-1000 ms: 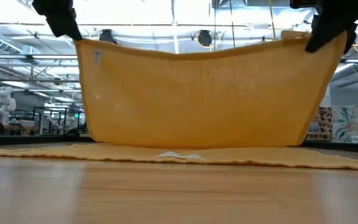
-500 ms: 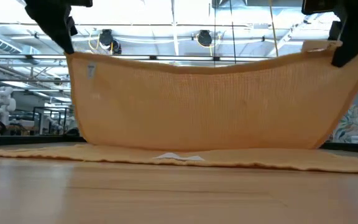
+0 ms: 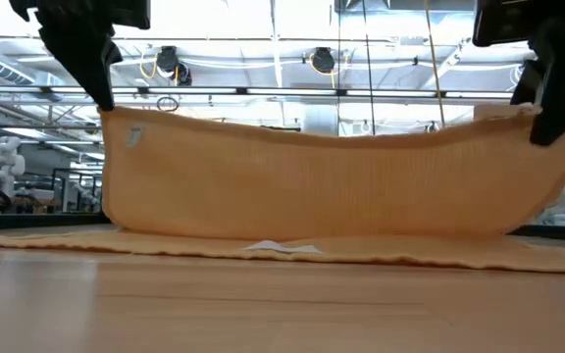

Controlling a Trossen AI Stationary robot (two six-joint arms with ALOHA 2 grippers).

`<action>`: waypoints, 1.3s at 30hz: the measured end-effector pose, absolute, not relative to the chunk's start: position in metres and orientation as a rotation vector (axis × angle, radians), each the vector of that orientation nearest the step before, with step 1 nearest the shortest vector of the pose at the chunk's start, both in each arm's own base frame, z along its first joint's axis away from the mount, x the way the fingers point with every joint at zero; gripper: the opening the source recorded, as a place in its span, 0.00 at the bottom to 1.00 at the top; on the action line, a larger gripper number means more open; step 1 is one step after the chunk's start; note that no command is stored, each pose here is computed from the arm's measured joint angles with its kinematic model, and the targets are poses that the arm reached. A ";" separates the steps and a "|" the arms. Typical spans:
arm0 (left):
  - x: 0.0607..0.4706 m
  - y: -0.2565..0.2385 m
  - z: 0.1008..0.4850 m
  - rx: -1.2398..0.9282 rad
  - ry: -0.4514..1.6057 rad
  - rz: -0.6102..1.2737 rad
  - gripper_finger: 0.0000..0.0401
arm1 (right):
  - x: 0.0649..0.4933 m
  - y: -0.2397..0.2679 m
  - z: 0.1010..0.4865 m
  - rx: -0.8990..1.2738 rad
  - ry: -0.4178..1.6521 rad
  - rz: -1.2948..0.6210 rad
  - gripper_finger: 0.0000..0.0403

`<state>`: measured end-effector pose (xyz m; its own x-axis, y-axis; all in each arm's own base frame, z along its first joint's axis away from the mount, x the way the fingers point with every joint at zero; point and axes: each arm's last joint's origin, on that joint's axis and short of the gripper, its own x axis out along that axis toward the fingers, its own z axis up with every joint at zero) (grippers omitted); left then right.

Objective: Roll towel
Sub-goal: Fold the yellow towel

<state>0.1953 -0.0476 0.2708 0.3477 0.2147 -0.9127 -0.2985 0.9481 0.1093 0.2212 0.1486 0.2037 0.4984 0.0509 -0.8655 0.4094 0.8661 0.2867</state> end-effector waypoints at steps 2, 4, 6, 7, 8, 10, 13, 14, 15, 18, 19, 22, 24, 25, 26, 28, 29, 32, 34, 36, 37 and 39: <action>0.196 -0.048 0.270 -0.063 1.165 0.348 0.00 | 0.223 0.151 0.201 0.517 1.052 -0.213 0.00; 0.195 -0.048 0.271 -0.052 1.157 0.357 0.00 | 0.224 0.153 0.198 0.538 1.081 -0.208 0.00; 0.195 -0.048 0.271 -0.049 1.155 0.360 0.00 | 0.223 0.156 0.195 0.551 1.100 -0.210 0.00; 0.195 -0.048 0.271 -0.048 1.157 0.361 0.00 | 0.223 0.157 0.194 0.555 1.103 -0.214 0.00; 0.195 -0.048 0.271 -0.048 1.157 0.361 0.00 | 0.223 0.158 0.193 0.559 1.103 -0.216 0.00; 0.195 -0.048 0.271 -0.047 1.158 0.361 0.00 | 0.223 0.161 0.191 0.565 1.106 -0.217 0.00; 0.195 -0.048 0.271 -0.045 1.160 0.363 0.00 | 0.225 0.165 0.189 0.576 1.087 -0.199 0.00; 0.195 -0.048 0.271 -0.045 1.162 0.363 0.00 | 0.226 0.167 0.189 0.583 1.078 -0.189 0.01; 0.194 -0.048 0.270 -0.043 1.165 0.364 0.00 | 0.227 0.168 0.189 0.589 1.070 -0.179 0.02; 0.193 -0.048 0.270 -0.045 1.182 0.357 0.00 | 0.228 0.170 0.190 0.602 1.055 -0.162 0.07; 0.193 -0.048 0.270 -0.052 1.188 0.349 0.00 | 0.229 0.170 0.190 0.605 1.051 -0.159 0.10; 0.192 -0.048 0.270 -0.056 1.200 0.342 0.00 | 0.227 0.171 0.190 0.600 1.055 -0.155 0.19; 0.191 -0.048 0.269 -0.052 1.210 0.343 0.01 | 0.227 0.171 0.191 0.597 1.054 -0.151 0.26; 0.191 -0.048 0.269 -0.052 1.210 0.343 0.02 | 0.227 0.172 0.191 0.593 1.056 -0.149 0.29; 0.191 -0.048 0.269 -0.053 1.209 0.343 0.02 | 0.226 0.173 0.191 0.590 1.057 -0.144 0.32; 0.191 -0.048 0.269 -0.053 1.208 0.343 0.03 | 0.225 0.175 0.191 0.582 1.060 -0.134 0.37; 0.192 -0.048 0.269 -0.053 1.205 0.343 0.04 | 0.224 0.176 0.191 0.574 1.061 -0.127 0.39; 0.192 -0.048 0.269 -0.056 1.206 0.339 0.06 | 0.220 0.180 0.191 0.531 1.038 -0.121 0.42; 0.192 -0.048 0.269 -0.060 1.211 0.333 0.09 | 0.219 0.182 0.191 0.490 0.999 -0.133 0.43; 0.190 -0.048 0.269 -0.068 1.230 0.321 0.14 | 0.217 0.184 0.192 0.449 0.966 -0.131 0.43; 0.190 -0.049 0.269 -0.072 1.242 0.314 0.17 | 0.216 0.186 0.193 0.436 0.950 -0.127 0.43; 0.188 -0.049 0.268 -0.094 1.271 0.303 0.24 | 0.216 0.188 0.193 0.410 0.930 -0.118 0.42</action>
<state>0.1878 -0.0489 0.2680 0.2620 0.1718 -0.9497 -0.2751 0.9565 0.0971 0.2156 0.1875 0.1933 0.5974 0.0760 -0.7983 0.2735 0.9165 0.2919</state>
